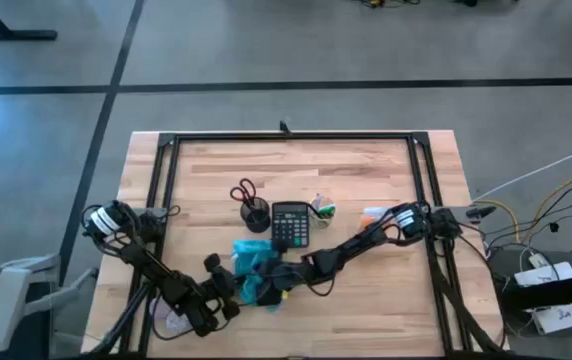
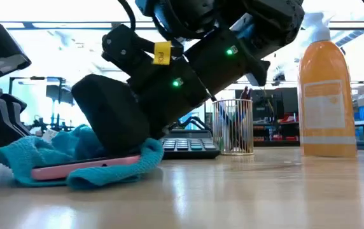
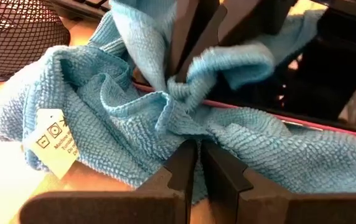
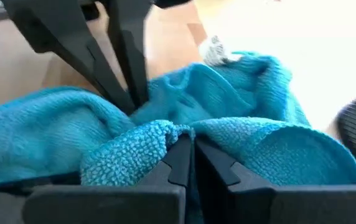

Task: Apply microfiber cloth
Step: Wipe the front and back of the cellphone with the blue microfiber cloth

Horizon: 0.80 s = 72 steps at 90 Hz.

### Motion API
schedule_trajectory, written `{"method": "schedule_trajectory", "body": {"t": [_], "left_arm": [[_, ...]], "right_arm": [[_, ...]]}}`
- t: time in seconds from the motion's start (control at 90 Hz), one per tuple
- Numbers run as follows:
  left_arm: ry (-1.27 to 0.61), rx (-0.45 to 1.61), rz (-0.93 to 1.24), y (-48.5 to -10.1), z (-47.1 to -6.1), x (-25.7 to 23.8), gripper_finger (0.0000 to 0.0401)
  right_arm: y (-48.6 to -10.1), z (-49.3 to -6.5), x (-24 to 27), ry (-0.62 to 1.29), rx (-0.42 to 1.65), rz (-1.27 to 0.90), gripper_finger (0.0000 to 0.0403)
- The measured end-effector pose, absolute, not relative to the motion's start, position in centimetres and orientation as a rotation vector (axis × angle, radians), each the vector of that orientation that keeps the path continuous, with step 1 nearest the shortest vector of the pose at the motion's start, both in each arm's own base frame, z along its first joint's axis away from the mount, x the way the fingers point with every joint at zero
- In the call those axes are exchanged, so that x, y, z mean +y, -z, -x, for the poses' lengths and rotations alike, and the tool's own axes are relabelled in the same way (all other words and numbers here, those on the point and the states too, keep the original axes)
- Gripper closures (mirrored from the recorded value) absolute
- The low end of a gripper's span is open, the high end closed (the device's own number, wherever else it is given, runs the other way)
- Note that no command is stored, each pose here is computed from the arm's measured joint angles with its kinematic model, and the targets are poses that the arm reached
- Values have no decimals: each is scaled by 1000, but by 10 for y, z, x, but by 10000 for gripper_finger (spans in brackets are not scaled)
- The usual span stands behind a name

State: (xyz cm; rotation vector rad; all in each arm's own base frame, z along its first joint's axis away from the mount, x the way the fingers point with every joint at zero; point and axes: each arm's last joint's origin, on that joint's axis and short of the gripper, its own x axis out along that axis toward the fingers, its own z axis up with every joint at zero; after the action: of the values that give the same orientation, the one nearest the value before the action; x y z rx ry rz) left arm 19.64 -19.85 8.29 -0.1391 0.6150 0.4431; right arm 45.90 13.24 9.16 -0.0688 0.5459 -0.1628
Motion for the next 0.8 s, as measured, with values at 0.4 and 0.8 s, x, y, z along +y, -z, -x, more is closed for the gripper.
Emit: {"method": "schedule_trajectory", "body": {"t": [0.4, 0.8], "left_arm": [[-437, 615, 139, -83, -196, -199, 381], [-426, 620, 138, -83, -194, -201, 381]], "right_arm": [[-78, -464, 120, 276, 490, -19, 403], [-90, -433, 145, 468, 592, 51, 403]]}}
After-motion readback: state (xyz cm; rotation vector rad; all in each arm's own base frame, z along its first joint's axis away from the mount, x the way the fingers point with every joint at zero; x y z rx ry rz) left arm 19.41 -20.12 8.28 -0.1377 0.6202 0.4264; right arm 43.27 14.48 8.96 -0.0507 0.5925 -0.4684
